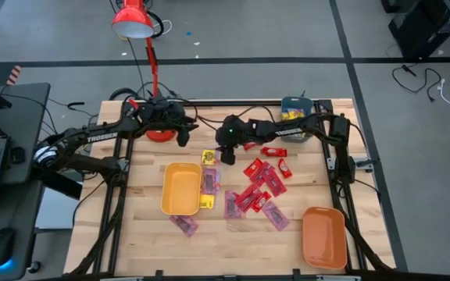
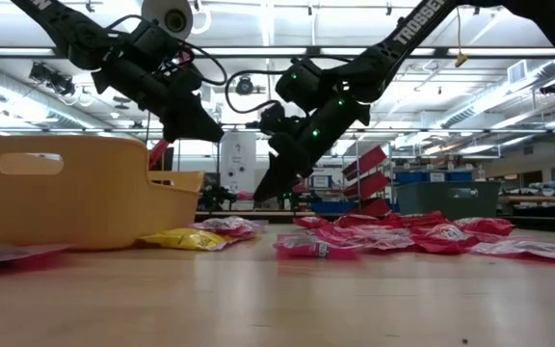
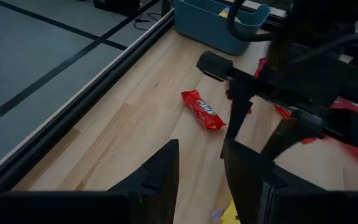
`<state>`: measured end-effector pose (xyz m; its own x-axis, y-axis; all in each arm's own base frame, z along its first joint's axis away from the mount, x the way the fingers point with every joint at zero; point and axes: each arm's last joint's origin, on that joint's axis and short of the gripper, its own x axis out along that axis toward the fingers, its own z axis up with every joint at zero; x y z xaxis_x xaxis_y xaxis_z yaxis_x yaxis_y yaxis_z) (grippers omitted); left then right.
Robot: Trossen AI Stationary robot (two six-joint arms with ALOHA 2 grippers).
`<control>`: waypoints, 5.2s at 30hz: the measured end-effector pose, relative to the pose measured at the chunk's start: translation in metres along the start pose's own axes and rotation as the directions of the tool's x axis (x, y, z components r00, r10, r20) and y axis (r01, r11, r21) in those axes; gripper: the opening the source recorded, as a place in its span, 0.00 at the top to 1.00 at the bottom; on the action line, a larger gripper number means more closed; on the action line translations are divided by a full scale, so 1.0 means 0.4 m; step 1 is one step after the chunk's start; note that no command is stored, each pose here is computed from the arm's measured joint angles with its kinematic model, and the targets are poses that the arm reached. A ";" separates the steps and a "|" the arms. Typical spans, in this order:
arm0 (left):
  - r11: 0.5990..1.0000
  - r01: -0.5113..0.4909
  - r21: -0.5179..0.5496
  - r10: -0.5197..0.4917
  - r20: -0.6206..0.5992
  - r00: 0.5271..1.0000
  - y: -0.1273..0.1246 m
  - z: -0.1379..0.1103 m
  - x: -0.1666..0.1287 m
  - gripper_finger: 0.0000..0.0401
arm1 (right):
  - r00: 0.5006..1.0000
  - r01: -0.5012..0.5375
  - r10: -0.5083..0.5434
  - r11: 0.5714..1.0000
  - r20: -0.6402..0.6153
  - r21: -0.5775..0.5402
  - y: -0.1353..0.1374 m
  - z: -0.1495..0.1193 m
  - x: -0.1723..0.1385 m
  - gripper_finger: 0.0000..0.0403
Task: Sort candy
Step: Put the yellow candy pack into the blue bin
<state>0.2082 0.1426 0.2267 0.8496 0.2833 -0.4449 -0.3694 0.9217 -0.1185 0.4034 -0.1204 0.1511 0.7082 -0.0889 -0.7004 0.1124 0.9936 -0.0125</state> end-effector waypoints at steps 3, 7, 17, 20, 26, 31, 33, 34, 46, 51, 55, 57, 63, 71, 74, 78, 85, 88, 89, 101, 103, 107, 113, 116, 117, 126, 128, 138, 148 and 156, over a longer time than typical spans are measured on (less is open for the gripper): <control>1.000 0.000 0.009 0.000 0.000 1.000 0.000 0.000 0.000 0.68 | 1.000 0.018 -0.018 1.000 -0.003 -0.004 0.007 0.001 0.001 0.52; 1.000 0.000 0.009 0.000 0.000 1.000 0.000 0.000 0.000 0.68 | 1.000 0.013 -0.013 1.000 -0.002 0.016 0.017 0.002 0.002 0.48; 1.000 0.000 0.009 0.000 0.001 1.000 0.000 0.000 0.000 0.68 | 0.996 0.090 -0.088 0.994 -0.026 0.068 0.055 -0.005 0.021 0.49; 1.000 0.000 0.009 0.000 0.000 1.000 0.000 0.000 0.000 0.68 | 0.994 0.103 -0.101 0.991 -0.029 0.087 0.068 -0.017 0.047 0.48; 1.000 0.014 0.016 -0.014 0.000 1.000 -0.009 0.000 0.002 0.68 | 0.988 0.152 -0.145 0.977 -0.055 0.149 0.063 -0.030 0.059 0.48; 1.000 0.014 0.023 -0.014 -0.001 1.000 -0.015 0.000 0.004 0.68 | 0.986 0.153 -0.142 0.977 -0.082 0.149 0.062 -0.037 0.059 0.50; 1.000 0.012 0.024 -0.012 -0.001 1.000 -0.015 0.000 0.004 0.68 | 0.988 0.138 -0.126 0.979 -0.088 0.149 0.064 -0.039 0.059 0.53; 1.000 0.010 0.024 -0.010 0.000 1.000 -0.015 0.000 0.004 0.68 | 0.989 0.131 -0.118 0.980 -0.094 0.150 0.063 -0.040 0.059 0.55; 1.000 0.009 0.026 -0.009 0.006 1.000 -0.015 0.002 0.004 0.68 | 0.988 0.079 -0.063 0.990 -0.138 0.115 0.068 -0.052 0.058 0.97; 1.000 0.009 0.025 -0.009 0.005 1.000 -0.015 0.002 0.004 0.68 | 0.988 0.080 -0.064 0.991 -0.143 0.109 0.068 -0.053 0.057 0.99; 1.000 0.009 0.024 -0.009 0.004 1.000 -0.015 0.001 0.004 0.68 | 0.979 0.129 -0.114 0.989 -0.168 0.079 0.070 -0.056 0.055 1.00; 1.000 0.009 0.024 -0.009 0.003 1.000 -0.015 0.001 0.004 0.68 | 0.971 0.156 -0.142 0.986 -0.193 0.059 0.075 -0.057 0.047 1.00; 1.000 0.009 0.024 -0.009 0.002 1.000 -0.015 0.001 0.004 0.68 | 0.938 0.233 -0.226 0.972 -0.264 -0.004 0.090 -0.054 0.006 1.00; 1.000 0.009 0.026 -0.009 0.004 1.000 -0.015 0.001 0.004 0.68 | 0.912 0.272 -0.280 0.960 -0.301 -0.070 0.113 -0.048 -0.026 1.00; 1.000 0.009 0.026 -0.009 0.004 1.000 -0.015 0.001 0.004 0.68 | 0.913 0.266 -0.274 0.962 -0.304 -0.068 0.113 -0.047 -0.030 1.00; 1.000 0.009 0.028 -0.009 0.002 1.000 -0.015 0.001 0.004 0.68 | 0.923 0.259 -0.265 0.964 -0.278 -0.060 0.115 -0.034 -0.043 1.00; 1.000 0.011 0.029 -0.011 -0.003 1.000 -0.016 0.000 0.004 0.68 | 0.958 0.229 -0.234 0.972 -0.167 -0.047 0.127 0.016 -0.094 1.00; 0.999 0.015 0.040 -0.015 -0.003 1.000 -0.019 0.000 0.005 0.68 | 0.976 0.160 -0.155 0.987 -0.150 0.018 0.115 0.023 -0.101 1.00; 0.999 0.018 0.045 -0.018 -0.004 1.000 -0.021 -0.001 0.005 0.68 | 0.980 0.134 -0.127 0.990 -0.154 0.037 0.108 0.021 -0.101 0.99; 0.997 0.049 0.064 -0.048 -0.013 0.999 -0.040 -0.003 0.009 0.68 | 0.982 0.080 -0.065 0.994 -0.178 0.079 0.058 -0.003 -0.092 0.69; 0.996 0.055 0.069 -0.054 -0.014 0.998 -0.044 -0.003 0.010 0.68 | 0.978 0.087 -0.069 0.993 -0.196 0.085 0.061 -0.025 -0.080 0.64; 0.995 0.064 0.075 -0.063 -0.011 0.998 -0.051 -0.002 0.011 0.68 | 0.974 0.104 -0.082 0.990 -0.210 0.099 0.074 -0.064 -0.058 0.55; 0.994 0.067 0.081 -0.067 -0.004 0.998 -0.055 0.000 0.012 0.68 | 0.978 0.129 -0.107 0.985 -0.178 0.116 0.088 -0.090 -0.047 0.49; 0.994 0.068 0.082 -0.068 -0.002 0.998 -0.056 0.000 0.012 0.68 | 0.980 0.131 -0.110 0.983 -0.163 0.128 0.088 -0.095 -0.045 0.48; 0.994 0.067 0.082 -0.067 -0.001 0.998 -0.055 0.000 0.012 0.68 | 0.980 0.131 -0.109 0.983 -0.167 0.128 0.088 -0.098 -0.045 0.48; 0.994 0.067 0.083 -0.067 0.001 0.998 -0.055 0.001 0.012 0.68 | 0.982 0.136 -0.112 0.979 -0.154 0.153 0.090 -0.131 -0.038 0.51; 0.994 0.067 0.083 -0.067 0.002 0.998 -0.055 0.001 0.012 0.68 | 0.982 0.137 -0.112 0.978 -0.153 0.160 0.091 -0.140 -0.038 0.52; 0.994 0.066 0.084 -0.067 0.007 0.998 -0.056 0.002 0.012 0.68 | 0.985 0.136 -0.114 0.975 -0.131 0.174 0.092 -0.164 -0.035 0.69; 0.994 0.066 0.085 -0.067 0.012 0.998 -0.056 0.004 0.012 0.68 | 0.986 0.134 -0.115 0.978 -0.123 0.160 0.092 -0.163 -0.034 0.98; 0.994 0.066 0.085 -0.067 0.012 0.998 -0.056 0.004 0.012 0.68 | 0.974 0.207 -0.202 0.977 -0.100 0.045 0.117 -0.155 -0.034 1.00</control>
<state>0.2212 0.1238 0.2285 0.8769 0.2242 -0.4251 -0.2794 0.9575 -0.0713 0.3558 -0.0681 0.1158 0.5974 -0.2806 -0.7512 0.2883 0.9493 -0.1252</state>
